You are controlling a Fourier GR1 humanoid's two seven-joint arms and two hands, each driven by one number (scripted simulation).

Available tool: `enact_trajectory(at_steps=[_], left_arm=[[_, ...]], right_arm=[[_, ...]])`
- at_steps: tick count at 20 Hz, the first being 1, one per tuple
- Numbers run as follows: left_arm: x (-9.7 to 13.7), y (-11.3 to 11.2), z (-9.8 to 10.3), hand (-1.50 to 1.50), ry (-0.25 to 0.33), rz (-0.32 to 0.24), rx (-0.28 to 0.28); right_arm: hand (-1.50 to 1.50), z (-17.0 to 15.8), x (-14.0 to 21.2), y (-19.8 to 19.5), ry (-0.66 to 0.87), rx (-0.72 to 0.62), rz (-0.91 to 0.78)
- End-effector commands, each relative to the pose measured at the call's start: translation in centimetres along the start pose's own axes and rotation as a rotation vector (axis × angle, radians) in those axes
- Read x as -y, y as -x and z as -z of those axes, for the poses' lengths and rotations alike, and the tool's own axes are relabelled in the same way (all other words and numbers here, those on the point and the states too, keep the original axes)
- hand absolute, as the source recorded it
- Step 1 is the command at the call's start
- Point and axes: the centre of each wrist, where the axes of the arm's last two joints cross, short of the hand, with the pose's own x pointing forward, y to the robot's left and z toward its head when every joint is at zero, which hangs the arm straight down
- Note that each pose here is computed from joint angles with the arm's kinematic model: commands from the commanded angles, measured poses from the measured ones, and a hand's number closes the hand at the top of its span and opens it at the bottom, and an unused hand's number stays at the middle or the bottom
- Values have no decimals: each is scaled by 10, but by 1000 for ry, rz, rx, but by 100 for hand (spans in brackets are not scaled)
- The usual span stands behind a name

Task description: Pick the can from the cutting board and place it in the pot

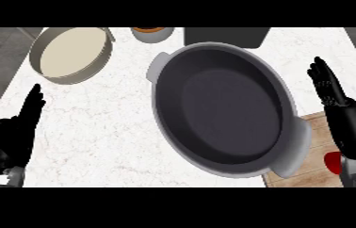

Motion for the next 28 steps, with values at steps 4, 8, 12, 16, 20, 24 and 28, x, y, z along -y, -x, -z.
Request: enact_trajectory(at_steps=[4,8,12,16,20,24,28], left_arm=[[46,9,-8,0,269,-82,-31],[73,18,-27,0,424,-198,-108],[80,28,-29,0,465,-205,-114],[84,30,-13,0,502,-198,-105],[106,21,-15,0,525,-197,-80],[87,24,-7,0,509,-198,-89],[100,16,-3,0,528,-189,-81]], right_arm=[[150,-35,10,25,-420,-147,85],[150,-22,80,12,-75,28,-283],[-150,-62,64,36,35,265,73],[-150,-83,124,16,-28,351,100],[-150,-92,151,-4,-185,125,-25],[-150,-80,179,-42,-275,-41,-95],[-150,-65,162,-53,-326,-158,-46]])
